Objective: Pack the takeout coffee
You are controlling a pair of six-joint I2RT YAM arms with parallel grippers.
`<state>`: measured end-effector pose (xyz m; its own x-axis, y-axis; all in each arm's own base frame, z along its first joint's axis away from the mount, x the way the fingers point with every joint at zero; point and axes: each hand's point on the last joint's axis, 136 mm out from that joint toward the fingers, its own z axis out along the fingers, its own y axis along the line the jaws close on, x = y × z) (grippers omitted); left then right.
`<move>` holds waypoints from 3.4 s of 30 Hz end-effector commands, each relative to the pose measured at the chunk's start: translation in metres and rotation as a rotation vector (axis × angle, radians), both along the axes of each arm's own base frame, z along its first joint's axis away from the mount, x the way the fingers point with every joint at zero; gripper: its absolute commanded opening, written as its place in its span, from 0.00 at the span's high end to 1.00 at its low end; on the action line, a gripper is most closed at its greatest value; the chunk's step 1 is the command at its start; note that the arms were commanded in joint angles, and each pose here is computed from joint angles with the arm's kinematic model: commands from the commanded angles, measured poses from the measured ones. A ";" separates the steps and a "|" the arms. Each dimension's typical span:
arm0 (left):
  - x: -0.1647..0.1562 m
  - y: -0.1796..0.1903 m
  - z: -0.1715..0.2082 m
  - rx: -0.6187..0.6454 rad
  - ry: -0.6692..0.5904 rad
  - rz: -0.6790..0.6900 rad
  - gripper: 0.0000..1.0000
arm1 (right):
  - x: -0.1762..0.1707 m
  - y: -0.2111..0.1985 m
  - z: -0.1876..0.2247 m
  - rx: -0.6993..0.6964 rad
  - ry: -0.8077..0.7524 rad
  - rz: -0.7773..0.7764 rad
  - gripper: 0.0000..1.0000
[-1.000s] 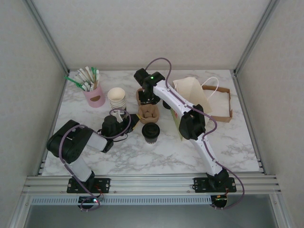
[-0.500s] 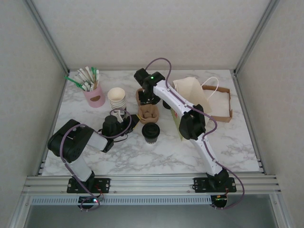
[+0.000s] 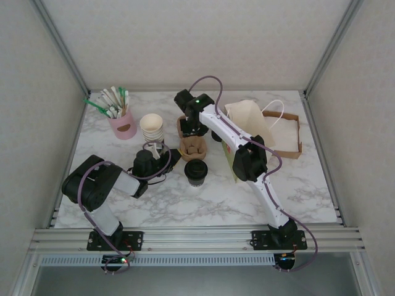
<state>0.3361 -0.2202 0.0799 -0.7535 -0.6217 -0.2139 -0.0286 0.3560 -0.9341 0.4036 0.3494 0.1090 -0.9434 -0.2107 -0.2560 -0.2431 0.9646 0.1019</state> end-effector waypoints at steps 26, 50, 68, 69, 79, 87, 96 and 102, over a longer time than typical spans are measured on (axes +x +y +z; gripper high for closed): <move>-0.002 -0.002 0.029 0.051 -0.085 0.010 0.54 | -0.012 0.005 0.112 0.161 -0.184 0.057 0.66; -0.033 0.040 0.124 0.181 -0.368 0.174 0.21 | -0.074 0.027 0.236 0.453 -0.310 0.249 0.65; -0.034 0.047 0.178 0.272 -0.497 0.188 0.12 | -0.110 -0.021 0.307 0.494 -0.466 0.267 0.65; -0.033 0.045 0.181 0.271 -0.504 0.185 0.11 | -0.112 -0.026 0.312 0.492 -0.480 0.264 0.64; -0.023 0.027 0.205 0.275 -0.556 0.125 0.09 | -0.123 -0.104 0.327 0.384 -0.563 0.153 0.64; -0.012 -0.007 0.223 0.279 -0.601 0.039 0.06 | -0.128 -0.179 0.316 0.245 -0.553 0.013 0.64; -0.001 -0.055 0.239 0.273 -0.639 -0.074 0.02 | -0.111 -0.210 0.271 0.135 -0.378 -0.066 0.65; 0.002 -0.068 0.234 0.263 -0.637 -0.112 0.01 | -0.097 -0.213 0.243 0.036 -0.256 -0.057 0.65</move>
<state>0.3413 -0.2760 0.2983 -0.5018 -0.4308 -0.7501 0.4878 0.5752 -0.6567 0.3104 0.1413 0.3626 -0.8229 -0.1020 -0.5589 -0.1985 0.9734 0.1146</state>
